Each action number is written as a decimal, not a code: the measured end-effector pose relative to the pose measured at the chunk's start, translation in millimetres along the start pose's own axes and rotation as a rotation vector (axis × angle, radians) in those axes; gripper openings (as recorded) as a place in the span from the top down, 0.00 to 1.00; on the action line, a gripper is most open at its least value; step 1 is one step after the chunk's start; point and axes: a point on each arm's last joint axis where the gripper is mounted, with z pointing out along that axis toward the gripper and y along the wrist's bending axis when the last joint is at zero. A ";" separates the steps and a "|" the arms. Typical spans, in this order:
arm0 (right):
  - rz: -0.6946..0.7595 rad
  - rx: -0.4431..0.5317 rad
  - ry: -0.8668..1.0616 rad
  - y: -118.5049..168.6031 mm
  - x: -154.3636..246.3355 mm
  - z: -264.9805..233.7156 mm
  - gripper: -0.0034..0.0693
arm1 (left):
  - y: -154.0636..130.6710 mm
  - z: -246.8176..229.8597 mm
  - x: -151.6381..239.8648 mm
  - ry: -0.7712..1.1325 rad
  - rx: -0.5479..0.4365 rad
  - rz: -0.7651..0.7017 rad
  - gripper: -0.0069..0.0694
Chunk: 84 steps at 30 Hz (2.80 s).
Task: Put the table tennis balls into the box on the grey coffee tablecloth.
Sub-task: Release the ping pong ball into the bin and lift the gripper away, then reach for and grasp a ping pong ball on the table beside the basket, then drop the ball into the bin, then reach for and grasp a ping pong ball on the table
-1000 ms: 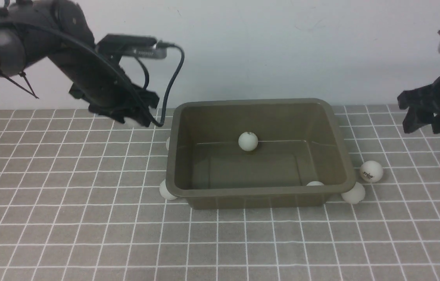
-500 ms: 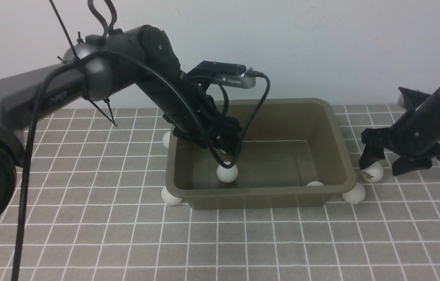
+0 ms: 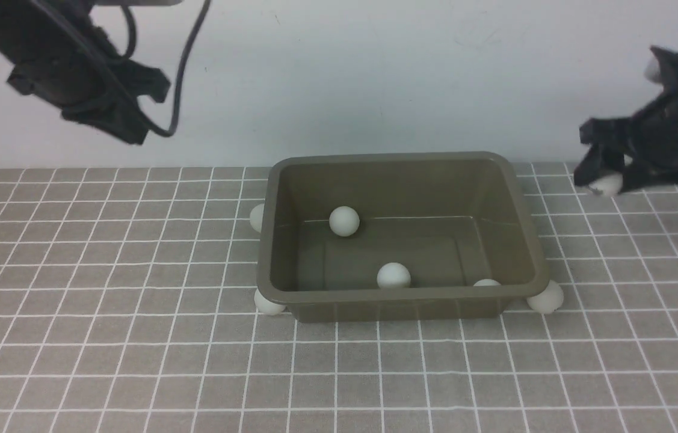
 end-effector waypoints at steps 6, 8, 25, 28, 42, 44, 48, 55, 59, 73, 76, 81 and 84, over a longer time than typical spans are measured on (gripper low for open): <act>-0.227 -0.104 -0.033 72.2 9.0 18.1 0.45 | -3.8 68.0 40.2 0.207 0.123 -0.047 0.92; -0.261 -0.116 -0.017 85.3 14.2 32.9 0.43 | -11.4 85.5 45.5 0.223 0.148 -0.029 0.91; -0.339 -0.022 -0.004 77.2 15.0 8.1 0.09 | -59.0 166.9 45.7 0.190 0.171 0.087 0.17; -0.336 -0.008 0.013 75.3 16.2 7.5 0.10 | -58.1 177.2 45.3 0.177 0.173 0.066 0.15; -0.178 0.188 0.133 1.3 12.2 -8.8 0.33 | -53.2 164.5 31.9 0.198 0.129 0.116 0.45; -0.050 0.227 0.156 -33.1 11.1 -19.3 0.39 | -58.2 130.5 12.1 0.111 0.119 0.129 0.45; 0.061 0.205 0.159 -59.6 11.3 -26.2 0.40 | -76.3 92.8 -12.2 -0.016 0.166 0.142 0.45; 0.057 0.152 0.274 -57.4 39.8 20.6 0.29 | -145.6 118.6 -17.1 0.006 0.291 0.304 0.45; 0.044 0.154 0.299 -55.1 51.1 46.8 0.25 | -158.9 149.4 -8.8 0.078 0.298 0.327 0.42; 0.032 0.241 0.412 -59.6 67.8 95.2 0.46 | -57.8 63.8 -59.5 -0.021 -0.025 0.091 0.81; 0.029 0.247 0.420 -56.3 65.0 81.8 0.46 | -18.3 45.8 -62.5 -0.060 -0.064 0.013 0.89; 0.027 0.193 0.234 -26.4 37.5 17.2 0.46 | 30.9 61.1 -52.6 0.001 -0.078 -0.087 0.92; -0.008 0.097 0.084 5.5 22.0 -9.6 0.46 | 32.7 90.7 -50.1 0.057 -0.019 -0.059 0.89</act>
